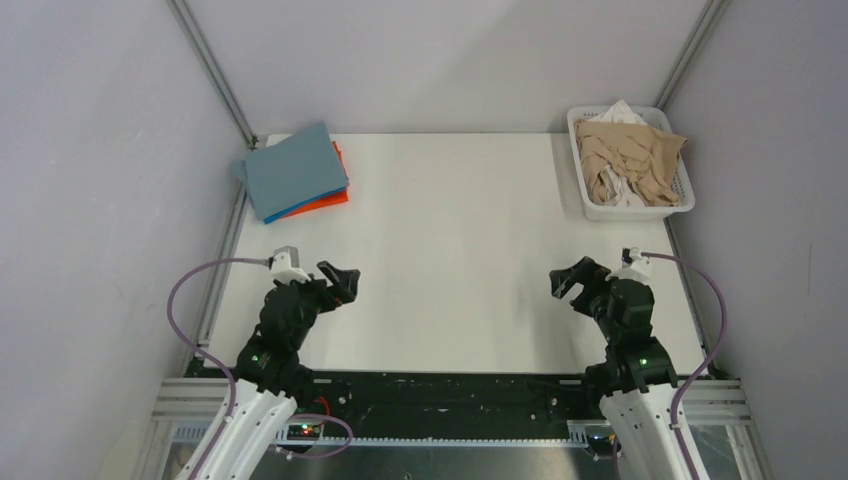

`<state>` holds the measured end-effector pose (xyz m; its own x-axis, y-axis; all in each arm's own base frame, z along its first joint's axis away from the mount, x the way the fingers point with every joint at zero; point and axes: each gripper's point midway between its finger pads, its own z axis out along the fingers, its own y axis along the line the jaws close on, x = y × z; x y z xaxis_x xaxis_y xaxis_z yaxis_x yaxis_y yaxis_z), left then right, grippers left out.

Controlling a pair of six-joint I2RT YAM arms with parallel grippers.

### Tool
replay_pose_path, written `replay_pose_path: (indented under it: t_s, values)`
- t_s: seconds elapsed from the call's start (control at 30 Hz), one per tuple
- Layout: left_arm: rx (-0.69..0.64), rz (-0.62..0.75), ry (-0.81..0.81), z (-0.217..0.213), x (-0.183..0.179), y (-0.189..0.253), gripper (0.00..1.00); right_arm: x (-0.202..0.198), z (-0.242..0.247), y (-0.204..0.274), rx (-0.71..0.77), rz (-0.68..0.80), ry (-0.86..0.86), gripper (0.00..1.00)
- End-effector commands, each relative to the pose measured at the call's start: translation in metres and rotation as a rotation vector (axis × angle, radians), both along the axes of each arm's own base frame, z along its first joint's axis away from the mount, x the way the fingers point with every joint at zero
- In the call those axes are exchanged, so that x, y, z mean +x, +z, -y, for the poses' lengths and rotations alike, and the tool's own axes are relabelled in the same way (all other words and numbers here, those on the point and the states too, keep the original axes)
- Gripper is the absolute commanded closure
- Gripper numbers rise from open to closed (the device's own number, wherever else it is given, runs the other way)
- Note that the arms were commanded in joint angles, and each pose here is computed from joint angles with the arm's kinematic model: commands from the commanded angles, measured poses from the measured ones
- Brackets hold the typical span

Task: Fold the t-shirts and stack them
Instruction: Grab crumpled tshirt from bin with the right arm

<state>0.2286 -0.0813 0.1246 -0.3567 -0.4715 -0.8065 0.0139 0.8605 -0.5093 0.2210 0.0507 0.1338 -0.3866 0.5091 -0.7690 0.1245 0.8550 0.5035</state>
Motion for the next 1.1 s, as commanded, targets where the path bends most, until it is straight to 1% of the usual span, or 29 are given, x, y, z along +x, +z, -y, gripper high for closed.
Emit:
replay_pose_path:
  t_s: [0.0,0.13,0.17,0.2,0.23,0.27,0.3,0.33,0.37,0.4,0.43,0.47,0.5,0.53,0.57,0.6,0.63,0.67,0.7,0.73,0.77,0.8,0.83,0.87,0.9,0.93,0.97,1.0,1.07]
  values:
    - [-0.037,0.077,0.009,0.002,0.007,0.042,0.0,0.012,-0.006,0.049,0.052,0.14,0.012,0.0]
    - [-0.018,0.08,0.038,-0.003,0.012,0.053,0.0,0.025,-0.017,0.081,0.08,0.223,0.058,0.01]
    - [-0.006,0.07,0.045,-0.004,0.014,0.052,0.0,0.031,-0.017,0.088,0.077,0.218,0.058,0.01]
    - [-0.004,0.077,0.048,-0.004,0.016,0.057,0.0,0.035,-0.017,0.105,0.069,0.251,0.061,0.01]
    - [0.011,0.066,0.056,-0.005,0.018,0.056,0.0,0.044,-0.018,0.101,0.056,0.219,0.06,0.01]
    - [0.014,0.072,0.063,-0.006,0.02,0.061,0.0,0.05,-0.016,0.119,0.038,0.249,0.057,0.01]
    - [0.03,0.058,0.073,-0.008,0.023,0.058,0.0,0.062,-0.013,0.111,0.014,0.197,0.046,0.01]
    - [0.034,0.064,0.082,-0.009,0.025,0.063,0.0,0.069,-0.008,0.13,0.004,0.214,0.019,0.0]
    - [0.044,0.056,0.086,-0.009,0.028,0.063,0.0,0.082,0.001,0.116,-0.019,0.134,-0.025,0.01]
    - [0.06,0.039,0.093,-0.01,0.031,0.059,0.0,0.093,0.011,0.137,-0.022,0.151,-0.064,0.01]
    - [0.063,0.044,0.096,-0.01,0.034,0.062,0.01,0.105,0.016,0.119,-0.04,0.057,-0.079,0.01]
    - [0.073,0.029,0.105,-0.011,0.037,0.059,0.01,0.117,0.027,0.14,-0.044,0.071,-0.109,0.0]
    - [0.073,0.033,0.108,-0.011,0.039,0.061,0.02,0.132,0.03,0.117,-0.061,-0.03,-0.11,0.01]
    - [0.085,0.02,0.111,-0.011,0.042,0.058,0.02,0.153,0.046,0.121,-0.066,-0.057,-0.149,0.01]
    - [0.087,0.023,0.115,-0.012,0.044,0.058,0.02,0.164,0.051,0.11,-0.075,-0.107,-0.15,0.01]
    - [0.098,0.013,0.119,-0.012,0.046,0.055,0.02,0.184,0.062,0.113,-0.076,-0.118,-0.17,0.01]
    - [0.103,0.014,0.12,-0.012,0.047,0.054,0.02,0.198,0.066,0.13,-0.081,-0.088,-0.168,0.0]
    - [0.116,0.006,0.125,-0.014,0.048,0.052,0.02,0.215,0.076,0.11,-0.083,-0.143,-0.18,0.0]
    - [0.122,0.004,0.133,-0.015,0.049,0.051,0.02,0.229,0.082,0.128,-0.095,-0.114,-0.186,0.0]
    - [0.128,-0.001,0.135,-0.016,0.049,0.049,0.02,0.246,0.092,0.105,-0.102,-0.174,-0.199,0.0]
    - [0.132,-0.005,0.142,-0.017,0.05,0.047,0.02,0.259,0.102,0.123,-0.124,-0.15,-0.217,0.0]
    - [0.132,-0.007,0.144,-0.018,0.05,0.046,0.02,0.273,0.108,0.095,-0.151,-0.226,-0.206,0.0]
    - [0.135,-0.004,0.146,-0.018,0.05,0.045,0.02,0.291,0.115,0.117,-0.176,-0.178,-0.217,0.0]
    - [0.134,0.001,0.149,-0.019,0.05,0.046,0.02,0.304,0.122,0.091,-0.214,-0.243,-0.211,0.0]
    - [0.138,0.003,0.152,-0.019,0.05,0.046,0.02,0.321,0.127,0.111,-0.236,-0.194,-0.215,0.0]
    - [0.14,0.007,0.154,-0.02,0.05,0.046,0.02,0.334,0.134,0.082,-0.28,-0.25,-0.202,0.0]
    - [0.145,0.008,0.155,-0.021,0.05,0.045,0.02,0.348,0.139,0.102,-0.304,-0.2,-0.211,0.0]
    - [0.148,0.01,0.158,-0.021,0.051,0.045,0.02,0.358,0.144,0.075,-0.339,-0.249,-0.192,0.03]
    - [0.155,0.009,0.167,-0.023,0.051,0.043,0.02,0.379,0.148,0.07,-0.38,-0.232,-0.17,0.05]
